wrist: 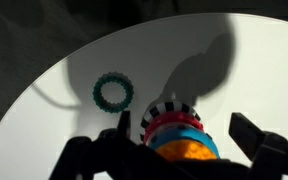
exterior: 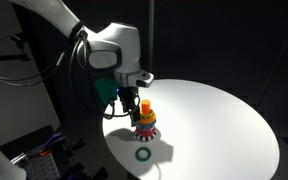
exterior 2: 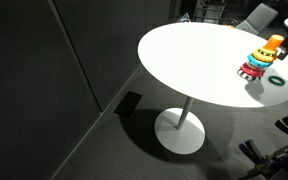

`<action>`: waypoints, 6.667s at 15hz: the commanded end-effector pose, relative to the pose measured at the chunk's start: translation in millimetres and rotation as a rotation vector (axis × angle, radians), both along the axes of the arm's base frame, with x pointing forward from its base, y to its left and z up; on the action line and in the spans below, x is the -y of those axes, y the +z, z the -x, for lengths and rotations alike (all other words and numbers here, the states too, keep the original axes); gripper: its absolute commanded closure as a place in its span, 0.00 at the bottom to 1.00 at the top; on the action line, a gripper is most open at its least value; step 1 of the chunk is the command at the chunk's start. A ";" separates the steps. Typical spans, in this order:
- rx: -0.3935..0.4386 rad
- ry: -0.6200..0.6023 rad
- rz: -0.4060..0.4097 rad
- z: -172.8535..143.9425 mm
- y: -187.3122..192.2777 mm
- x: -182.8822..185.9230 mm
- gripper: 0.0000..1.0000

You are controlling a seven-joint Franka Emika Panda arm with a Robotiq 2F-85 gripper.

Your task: Pick up the lime green ring and put it on the ring holder

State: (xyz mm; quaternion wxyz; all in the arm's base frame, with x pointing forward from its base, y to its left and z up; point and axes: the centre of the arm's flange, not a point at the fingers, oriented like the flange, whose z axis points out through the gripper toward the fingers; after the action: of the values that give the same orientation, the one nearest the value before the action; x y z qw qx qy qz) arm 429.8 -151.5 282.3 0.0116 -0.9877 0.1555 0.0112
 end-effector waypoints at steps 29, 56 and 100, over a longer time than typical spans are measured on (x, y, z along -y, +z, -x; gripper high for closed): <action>-0.019 0.067 0.040 15.9 -88.8 41.0 0.00; 0.064 0.097 0.031 -1.5 -139.7 73.9 0.00; 0.230 -0.009 -0.007 -45.5 89.1 57.9 0.55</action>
State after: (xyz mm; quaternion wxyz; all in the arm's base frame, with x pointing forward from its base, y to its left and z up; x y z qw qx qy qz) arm 464.3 -211.9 355.0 0.0197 -0.9844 0.1454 -0.0975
